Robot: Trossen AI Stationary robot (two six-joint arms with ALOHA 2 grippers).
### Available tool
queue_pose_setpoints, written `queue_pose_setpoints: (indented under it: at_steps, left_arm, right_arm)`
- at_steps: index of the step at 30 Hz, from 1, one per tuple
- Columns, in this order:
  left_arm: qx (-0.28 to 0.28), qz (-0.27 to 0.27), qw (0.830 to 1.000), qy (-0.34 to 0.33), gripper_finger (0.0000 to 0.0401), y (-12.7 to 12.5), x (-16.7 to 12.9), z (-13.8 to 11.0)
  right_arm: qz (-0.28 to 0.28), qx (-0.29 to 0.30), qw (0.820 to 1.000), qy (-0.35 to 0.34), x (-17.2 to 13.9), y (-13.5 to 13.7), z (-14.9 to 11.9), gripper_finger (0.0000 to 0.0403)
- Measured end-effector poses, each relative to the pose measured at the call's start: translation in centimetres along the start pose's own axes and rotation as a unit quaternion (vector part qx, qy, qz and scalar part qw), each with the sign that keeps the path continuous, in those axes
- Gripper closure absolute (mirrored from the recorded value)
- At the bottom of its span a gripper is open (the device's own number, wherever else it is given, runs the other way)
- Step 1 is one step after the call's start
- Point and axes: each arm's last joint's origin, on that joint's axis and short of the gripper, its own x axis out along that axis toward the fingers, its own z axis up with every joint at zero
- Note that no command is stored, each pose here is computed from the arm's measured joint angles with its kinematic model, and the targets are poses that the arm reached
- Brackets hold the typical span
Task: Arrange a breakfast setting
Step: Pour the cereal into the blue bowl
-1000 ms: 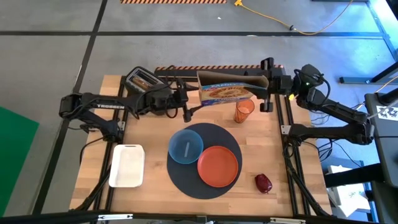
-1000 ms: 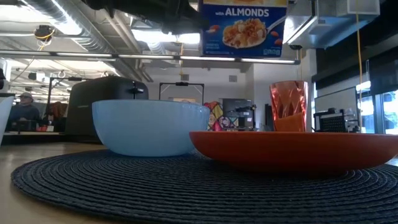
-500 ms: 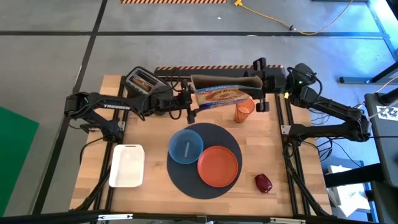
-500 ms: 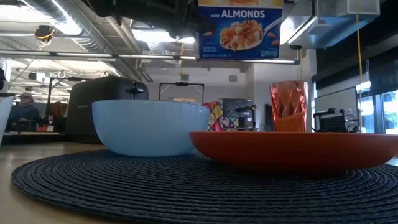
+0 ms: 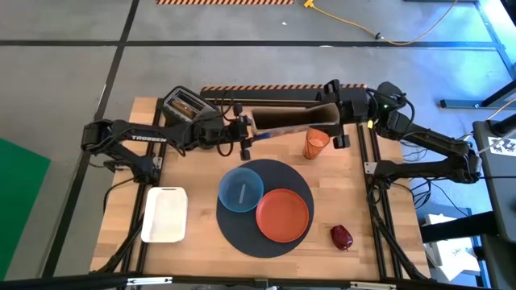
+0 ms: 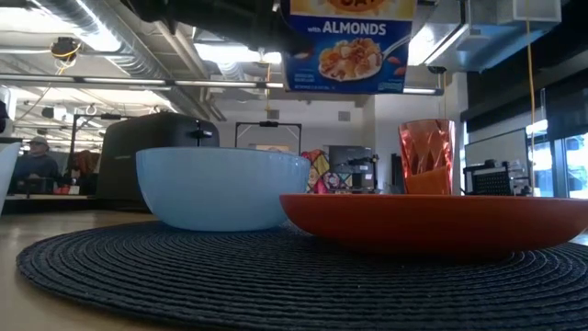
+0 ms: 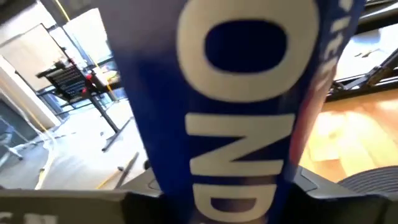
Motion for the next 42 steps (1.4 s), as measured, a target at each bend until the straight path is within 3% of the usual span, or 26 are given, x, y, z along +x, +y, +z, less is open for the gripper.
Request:
queue_pose_setpoints:
  at_steps: [6, 10, 17, 24, 36, 42]
  left_arm:
    - [0.013, 0.023, 0.999, 0.031, 0.0260, 0.2, -2.3, 1.2]
    - [0.031, 0.025, 0.997, 0.070, 0.0260, 0.4, -5.3, 2.1]
    - [0.066, -0.050, 0.980, 0.180, 0.0260, 0.0, -11.9, 1.8]
    - [0.026, -0.109, 0.960, 0.255, 0.0261, -0.6, -17.1, 1.9]
    - [0.036, -0.145, 0.912, 0.382, 0.0261, -0.1, -21.5, 4.4]
    - [0.056, -0.144, 0.876, 0.457, 0.0261, 0.4, -22.3, 5.0]
  right_arm:
    - [-0.016, 0.013, 1.000, -0.013, -1.2, 0.7, 1.7, 0.0084]
    - [-0.062, 0.010, 0.998, -0.006, -3.2, 1.7, 3.4, 0.0061]
    - [-0.167, 0.027, 0.984, 0.059, -6.1, 3.4, 4.4, 0.0085]
    - [-0.207, 0.057, 0.969, 0.124, -6.8, 3.7, 3.5, 0.0110]
    - [-0.228, 0.102, 0.954, 0.166, -5.3, 2.6, 1.4, 0.0113]
    - [-0.255, 0.107, 0.943, 0.187, -5.1, 2.3, 0.7, 0.0113]
